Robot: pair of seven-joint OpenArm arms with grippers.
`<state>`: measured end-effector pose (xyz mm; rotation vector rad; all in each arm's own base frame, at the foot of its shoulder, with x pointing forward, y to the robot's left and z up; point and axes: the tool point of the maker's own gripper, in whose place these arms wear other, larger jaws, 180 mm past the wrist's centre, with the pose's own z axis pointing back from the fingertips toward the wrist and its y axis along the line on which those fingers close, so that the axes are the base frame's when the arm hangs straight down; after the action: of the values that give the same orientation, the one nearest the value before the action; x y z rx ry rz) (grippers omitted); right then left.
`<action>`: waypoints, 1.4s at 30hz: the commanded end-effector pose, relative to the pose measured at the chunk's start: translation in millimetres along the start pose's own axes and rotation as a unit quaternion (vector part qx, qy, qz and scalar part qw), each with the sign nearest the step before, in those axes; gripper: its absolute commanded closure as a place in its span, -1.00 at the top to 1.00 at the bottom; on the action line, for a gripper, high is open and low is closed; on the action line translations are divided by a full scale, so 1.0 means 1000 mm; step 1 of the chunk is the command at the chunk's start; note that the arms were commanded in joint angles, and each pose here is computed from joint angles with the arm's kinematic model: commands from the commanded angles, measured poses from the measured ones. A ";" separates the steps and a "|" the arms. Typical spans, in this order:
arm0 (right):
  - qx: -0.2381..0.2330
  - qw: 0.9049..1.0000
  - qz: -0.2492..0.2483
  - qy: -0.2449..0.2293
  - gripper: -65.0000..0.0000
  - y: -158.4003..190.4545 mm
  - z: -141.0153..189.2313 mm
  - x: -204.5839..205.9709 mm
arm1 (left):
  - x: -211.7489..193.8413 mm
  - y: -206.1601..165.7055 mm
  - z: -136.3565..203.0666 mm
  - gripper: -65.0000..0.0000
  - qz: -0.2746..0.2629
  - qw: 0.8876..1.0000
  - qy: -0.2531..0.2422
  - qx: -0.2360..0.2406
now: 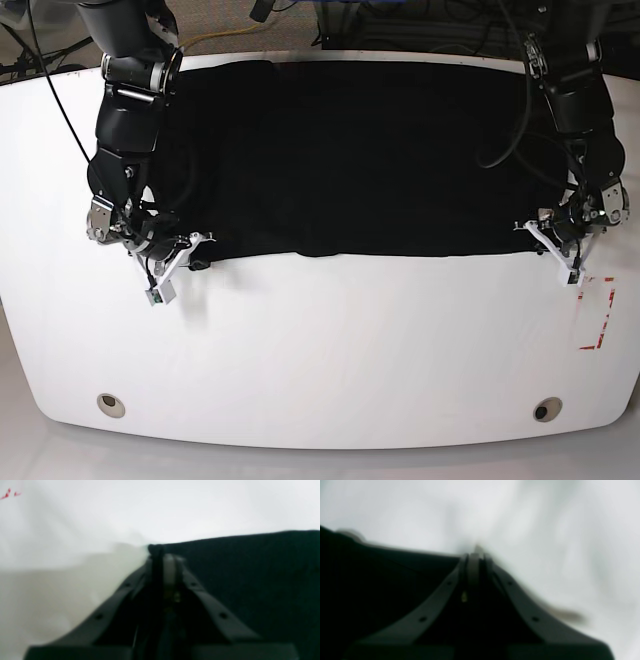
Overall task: Fold the T-shirt properly
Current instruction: 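Fold the hem over toward the collar with both grippers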
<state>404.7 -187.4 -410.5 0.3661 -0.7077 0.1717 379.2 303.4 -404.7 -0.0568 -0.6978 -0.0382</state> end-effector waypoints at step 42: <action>-0.130 0.977 0.168 0.006 -1.00 0.026 0.156 -0.035 | -0.014 -0.010 0.109 -1.00 -0.152 0.985 -0.071 0.038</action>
<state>275.6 -221.0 -330.1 -0.0055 -0.7221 0.4038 296.4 291.3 -342.5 0.0903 -0.8204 -0.2952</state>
